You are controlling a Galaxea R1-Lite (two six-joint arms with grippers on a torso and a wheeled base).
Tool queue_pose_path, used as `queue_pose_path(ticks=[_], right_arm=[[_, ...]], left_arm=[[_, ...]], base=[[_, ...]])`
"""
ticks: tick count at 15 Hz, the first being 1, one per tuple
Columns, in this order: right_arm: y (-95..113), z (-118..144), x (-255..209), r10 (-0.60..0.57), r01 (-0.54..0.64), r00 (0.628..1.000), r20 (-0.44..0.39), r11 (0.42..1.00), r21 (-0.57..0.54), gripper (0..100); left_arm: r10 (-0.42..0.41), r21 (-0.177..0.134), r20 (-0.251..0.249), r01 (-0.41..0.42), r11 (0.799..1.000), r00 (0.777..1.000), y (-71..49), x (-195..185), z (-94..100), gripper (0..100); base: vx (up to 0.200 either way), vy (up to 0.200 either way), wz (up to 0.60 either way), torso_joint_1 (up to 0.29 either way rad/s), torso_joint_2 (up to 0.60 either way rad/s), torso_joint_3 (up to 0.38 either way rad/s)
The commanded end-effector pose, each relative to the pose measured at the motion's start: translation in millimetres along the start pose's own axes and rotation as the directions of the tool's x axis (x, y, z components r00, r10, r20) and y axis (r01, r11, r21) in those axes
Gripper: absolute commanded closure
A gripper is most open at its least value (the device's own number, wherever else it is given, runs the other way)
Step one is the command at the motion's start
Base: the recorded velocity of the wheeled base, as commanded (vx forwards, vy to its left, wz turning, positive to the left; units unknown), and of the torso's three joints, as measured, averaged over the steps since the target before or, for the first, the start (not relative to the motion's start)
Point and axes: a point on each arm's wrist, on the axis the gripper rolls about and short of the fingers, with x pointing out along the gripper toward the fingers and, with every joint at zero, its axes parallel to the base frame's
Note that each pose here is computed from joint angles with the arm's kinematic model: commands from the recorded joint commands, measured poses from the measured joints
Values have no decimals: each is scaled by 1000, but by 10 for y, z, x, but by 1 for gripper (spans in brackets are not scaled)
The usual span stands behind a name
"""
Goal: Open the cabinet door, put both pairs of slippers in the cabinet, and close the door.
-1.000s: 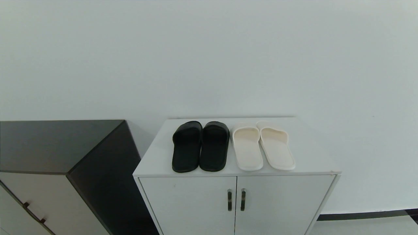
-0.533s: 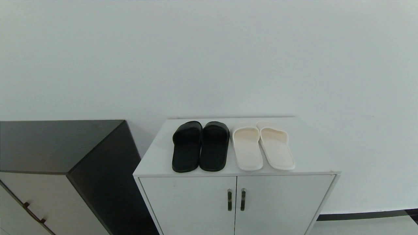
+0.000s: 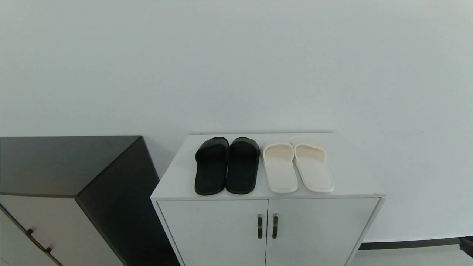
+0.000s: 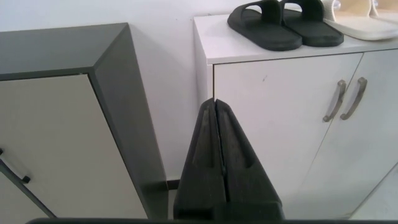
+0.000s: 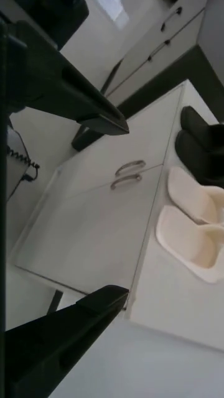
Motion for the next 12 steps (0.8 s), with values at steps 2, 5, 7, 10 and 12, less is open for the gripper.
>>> queue_pose_path(ticks=[2, 5, 7, 10, 12], right_arm=[[225, 300, 653, 71, -65, 990, -123, 997, 52, 0], [635, 472, 1161, -22, 28, 998, -65, 994, 103, 0], [745, 500, 1558, -144, 146, 989, -32, 985, 91, 0], [854, 429, 2118, -267, 269, 963, -42, 961, 66, 0], [902, 451, 2398, -342, 342, 940, -11, 937, 71, 0]], left_arm=[[0, -1, -3, 0, 1000, 1000, 0, 1, -2, 100], [0, -1, -3, 0, 1000, 1000, 0, 1, -2, 100], [0, -1, -5, 0, 1000, 1000, 0, 1, -3, 100], [-1, -2, -6, 1, 1000, 1000, 0, 2, -3, 100], [0, -2, -6, 0, 1000, 1000, 0, 2, -3, 100]], base=[[0, 0, 0, 0, 0, 0], [0, 0, 0, 0, 0, 0], [0, 0, 0, 0, 0, 0], [0, 0, 0, 0, 0, 0], [0, 0, 0, 0, 0, 0]])
